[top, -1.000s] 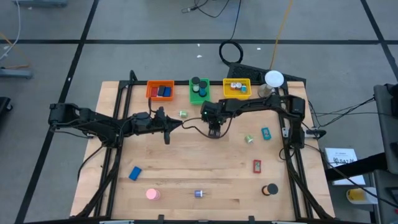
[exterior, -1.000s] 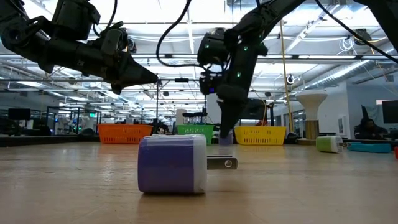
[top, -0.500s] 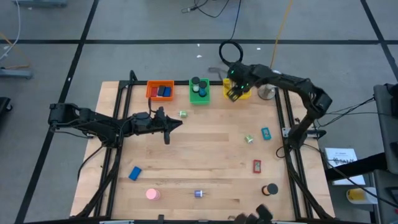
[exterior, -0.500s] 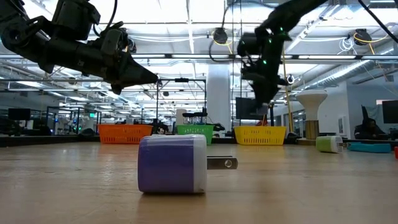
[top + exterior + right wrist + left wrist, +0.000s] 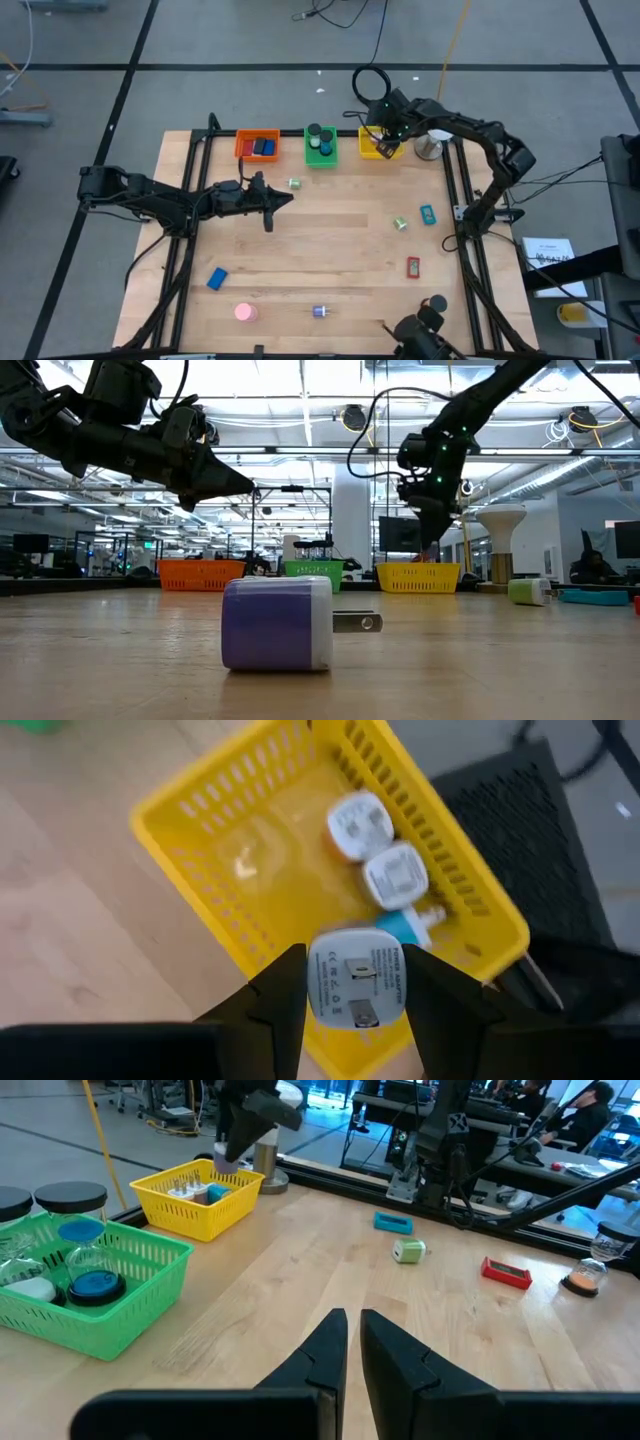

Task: Pick & Place Office items
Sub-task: Put the right purple charger adapter into the yellow bin, then put the light blue digital clock into the orange bin

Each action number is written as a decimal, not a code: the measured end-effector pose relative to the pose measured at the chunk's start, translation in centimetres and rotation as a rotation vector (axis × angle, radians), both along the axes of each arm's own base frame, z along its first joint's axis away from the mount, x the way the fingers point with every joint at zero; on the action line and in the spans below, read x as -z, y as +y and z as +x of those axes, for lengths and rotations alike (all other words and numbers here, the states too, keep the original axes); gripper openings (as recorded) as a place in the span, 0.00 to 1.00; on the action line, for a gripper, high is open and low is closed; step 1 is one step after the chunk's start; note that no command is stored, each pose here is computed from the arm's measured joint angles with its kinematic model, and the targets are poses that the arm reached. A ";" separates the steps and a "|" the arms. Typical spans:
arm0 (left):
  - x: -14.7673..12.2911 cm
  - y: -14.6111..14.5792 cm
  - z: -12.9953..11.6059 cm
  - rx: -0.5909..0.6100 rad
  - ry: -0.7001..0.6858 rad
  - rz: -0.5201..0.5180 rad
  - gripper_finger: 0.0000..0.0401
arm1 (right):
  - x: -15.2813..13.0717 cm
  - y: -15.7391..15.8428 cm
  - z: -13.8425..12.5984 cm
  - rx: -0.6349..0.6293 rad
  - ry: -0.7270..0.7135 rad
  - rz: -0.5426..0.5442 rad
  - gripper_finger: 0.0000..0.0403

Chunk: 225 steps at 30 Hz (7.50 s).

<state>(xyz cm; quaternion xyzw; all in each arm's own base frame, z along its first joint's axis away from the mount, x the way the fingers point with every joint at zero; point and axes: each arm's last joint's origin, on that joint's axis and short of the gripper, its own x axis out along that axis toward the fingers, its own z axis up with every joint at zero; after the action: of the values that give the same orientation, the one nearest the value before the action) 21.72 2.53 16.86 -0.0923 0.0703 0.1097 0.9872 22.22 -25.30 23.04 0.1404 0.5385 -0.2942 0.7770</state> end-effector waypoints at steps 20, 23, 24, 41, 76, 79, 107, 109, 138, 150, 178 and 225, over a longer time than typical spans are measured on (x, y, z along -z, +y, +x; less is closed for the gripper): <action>0.0 0.0 0.0 0.000 0.000 0.000 0.08 | 3.7 -1.1 0.3 -0.218 0.131 0.063 0.33; 0.0 0.0 0.0 0.000 0.000 0.000 0.08 | 3.8 -1.1 0.3 -0.241 0.140 0.062 0.33; 0.0 0.0 0.0 0.000 0.000 0.000 0.08 | 3.8 -1.1 0.3 -0.246 0.143 0.063 0.33; 0.0 0.0 0.0 0.000 0.000 0.000 0.08 | 3.8 -1.5 -0.4 -0.248 0.156 0.070 0.37; 0.0 0.0 0.0 0.000 0.000 0.000 0.08 | 3.8 -2.1 -1.1 0.007 0.076 0.135 0.39; 0.0 0.0 0.0 0.000 0.000 0.000 0.08 | 3.8 -2.1 -1.1 0.078 0.057 0.150 0.39; 0.0 0.0 0.0 0.000 0.000 0.000 0.08 | 2.5 -2.1 -1.1 0.191 0.060 0.046 0.39; 0.0 0.0 0.0 0.000 0.000 0.000 0.08 | 1.7 -1.8 -1.1 0.170 0.044 0.025 0.39; 0.0 0.0 0.0 0.000 0.000 0.000 0.08 | 4.2 18.3 0.1 -0.258 -1.144 -0.058 0.06; -0.1 0.0 0.0 0.008 -0.002 0.060 0.08 | 3.5 22.2 -0.4 -0.074 -0.590 -0.147 0.00; -1.7 -1.3 0.2 0.031 -0.153 0.143 0.01 | 4.3 28.6 -8.1 0.690 -0.056 0.029 0.22; -1.7 -1.2 0.2 -0.037 -0.150 0.140 0.03 | 5.2 20.2 -5.5 0.523 -0.105 0.138 0.36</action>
<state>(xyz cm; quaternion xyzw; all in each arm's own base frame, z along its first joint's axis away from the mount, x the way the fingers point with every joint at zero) 21.91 1.34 18.59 -0.0322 -0.0133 0.1251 0.9915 16.74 -5.09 17.85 0.3424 0.4617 -0.4396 0.6902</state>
